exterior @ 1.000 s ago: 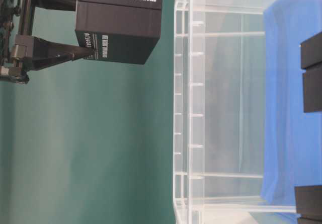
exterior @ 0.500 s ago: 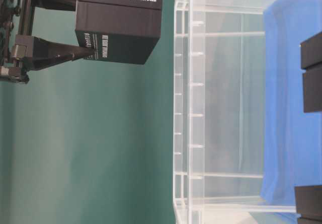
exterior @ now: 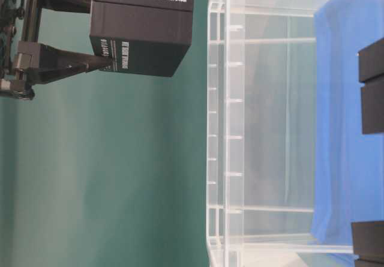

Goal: Take the box out of the case with the right arm.
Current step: 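Lift the held box up out of the bin, then carry the box to the table right of the middle box and lower it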

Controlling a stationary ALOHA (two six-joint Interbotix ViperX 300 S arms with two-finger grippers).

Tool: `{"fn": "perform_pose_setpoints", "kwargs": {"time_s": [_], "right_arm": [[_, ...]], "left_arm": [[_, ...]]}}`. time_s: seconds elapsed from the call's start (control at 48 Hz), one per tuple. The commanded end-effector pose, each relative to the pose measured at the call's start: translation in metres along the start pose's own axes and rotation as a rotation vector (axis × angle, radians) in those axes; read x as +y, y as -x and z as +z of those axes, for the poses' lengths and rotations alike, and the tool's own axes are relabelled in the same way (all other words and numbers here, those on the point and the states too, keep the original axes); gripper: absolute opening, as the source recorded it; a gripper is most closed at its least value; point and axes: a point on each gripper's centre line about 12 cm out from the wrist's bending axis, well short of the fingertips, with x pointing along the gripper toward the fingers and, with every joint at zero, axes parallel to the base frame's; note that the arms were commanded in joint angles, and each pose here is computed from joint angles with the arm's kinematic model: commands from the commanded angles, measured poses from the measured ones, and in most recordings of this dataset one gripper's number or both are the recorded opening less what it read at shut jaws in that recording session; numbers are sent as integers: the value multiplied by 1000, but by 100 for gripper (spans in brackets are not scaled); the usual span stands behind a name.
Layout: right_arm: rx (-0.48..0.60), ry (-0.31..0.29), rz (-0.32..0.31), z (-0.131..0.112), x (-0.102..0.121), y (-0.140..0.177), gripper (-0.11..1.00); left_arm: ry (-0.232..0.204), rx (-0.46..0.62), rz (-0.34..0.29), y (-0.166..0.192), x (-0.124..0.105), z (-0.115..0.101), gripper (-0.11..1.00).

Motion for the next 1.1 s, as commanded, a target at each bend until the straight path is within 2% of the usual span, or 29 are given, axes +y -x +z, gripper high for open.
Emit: {"fn": "perform_pose_setpoints", "kwargs": {"time_s": [0.0, 0.459, 0.688, 0.938, 1.084], "right_arm": [[-14, -13, 61, 5, -4, 23, 66], [-16, -14, 64, 6, -4, 24, 66], [-11, 3, 78, -2, -7, 33, 66], [19, 61, 8, -34, -13, 41, 66], [34, 76, 0, -60, -14, 48, 66]], "left_arm": [[-3, -11, -1, 2, -1, 2, 0], [-3, -11, -1, 2, -1, 2, 0], [-4, -10, -1, 2, 0, 2, 0], [-6, -10, -1, 2, 0, 2, 0], [-4, -11, -1, 2, -1, 2, 0]]}}
